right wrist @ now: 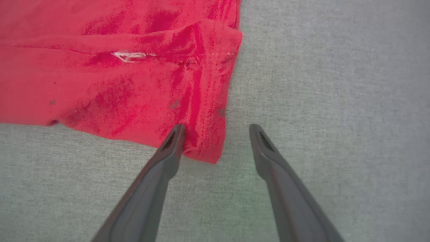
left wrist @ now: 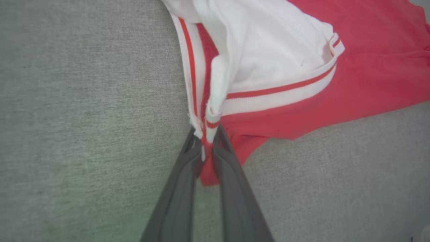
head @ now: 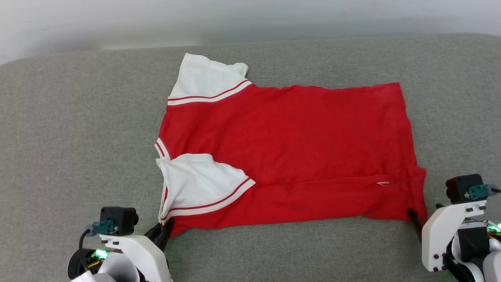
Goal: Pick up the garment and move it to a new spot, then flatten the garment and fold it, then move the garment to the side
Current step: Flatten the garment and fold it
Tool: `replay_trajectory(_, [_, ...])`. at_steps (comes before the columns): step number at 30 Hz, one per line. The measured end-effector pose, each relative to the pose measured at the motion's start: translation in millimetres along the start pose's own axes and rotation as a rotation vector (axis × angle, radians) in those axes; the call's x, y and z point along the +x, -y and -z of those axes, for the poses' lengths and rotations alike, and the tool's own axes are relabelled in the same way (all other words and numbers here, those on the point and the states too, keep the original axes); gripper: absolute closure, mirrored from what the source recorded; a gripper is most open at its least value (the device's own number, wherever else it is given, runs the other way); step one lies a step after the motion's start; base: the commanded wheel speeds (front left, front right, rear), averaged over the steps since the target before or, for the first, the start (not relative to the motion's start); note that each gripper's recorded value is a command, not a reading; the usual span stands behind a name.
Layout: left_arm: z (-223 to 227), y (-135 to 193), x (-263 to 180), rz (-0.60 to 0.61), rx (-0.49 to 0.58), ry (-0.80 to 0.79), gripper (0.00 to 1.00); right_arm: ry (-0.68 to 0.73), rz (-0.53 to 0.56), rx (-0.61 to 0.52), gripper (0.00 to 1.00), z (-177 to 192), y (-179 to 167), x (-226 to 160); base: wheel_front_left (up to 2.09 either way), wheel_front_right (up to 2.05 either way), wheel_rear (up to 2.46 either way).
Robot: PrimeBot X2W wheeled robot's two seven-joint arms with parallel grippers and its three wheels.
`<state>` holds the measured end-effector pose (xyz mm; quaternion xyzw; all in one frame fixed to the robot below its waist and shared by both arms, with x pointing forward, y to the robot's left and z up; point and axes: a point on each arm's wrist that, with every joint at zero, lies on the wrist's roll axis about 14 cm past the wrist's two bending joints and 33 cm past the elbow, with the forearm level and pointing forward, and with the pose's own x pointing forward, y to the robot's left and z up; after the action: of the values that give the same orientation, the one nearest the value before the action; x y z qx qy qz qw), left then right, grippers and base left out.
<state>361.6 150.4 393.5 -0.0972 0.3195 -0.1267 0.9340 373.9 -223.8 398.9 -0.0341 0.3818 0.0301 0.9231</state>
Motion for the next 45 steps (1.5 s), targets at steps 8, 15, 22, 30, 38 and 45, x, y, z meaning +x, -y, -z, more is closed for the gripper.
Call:
replay_trajectory(8, [-22.5,1.3,-11.4,0.002,0.019,0.063,1.0,-0.108,-0.024,-0.001,0.0,25.8,-9.2,18.8,0.0,0.0,0.0])
replay_trajectory(15, [-19.8,-2.2,-13.7,-0.004,0.036,0.038,1.0,-0.149,-0.046,0.009,1.0,36.0,-14.5,28.0,0.0,0.0,0.0])
replay_trajectory(22, [-19.2,-10.9,-18.0,-0.027,0.06,0.031,1.0,-0.126,-0.039,0.034,1.0,30.8,-7.5,24.2,0.0,0.0,0.0])
replay_trajectory(30, [-5.6,-7.1,-30.6,-0.014,0.081,-0.006,1.0,-0.087,-0.003,0.073,1.0,27.1,13.6,0.5,0.0,0.0,0.0])
replay_trajectory(38, [29.7,4.9,-49.2,0.034,0.084,-0.129,1.0,-0.103,0.004,0.093,1.0,42.6,24.7,-31.5,0.0,0.0,0.0])
replay_trajectory(45, [55.2,11.9,-60.8,0.059,0.051,-0.209,1.0,-0.209,0.03,0.128,1.0,77.2,35.6,-54.2,0.0,0.0,0.0])
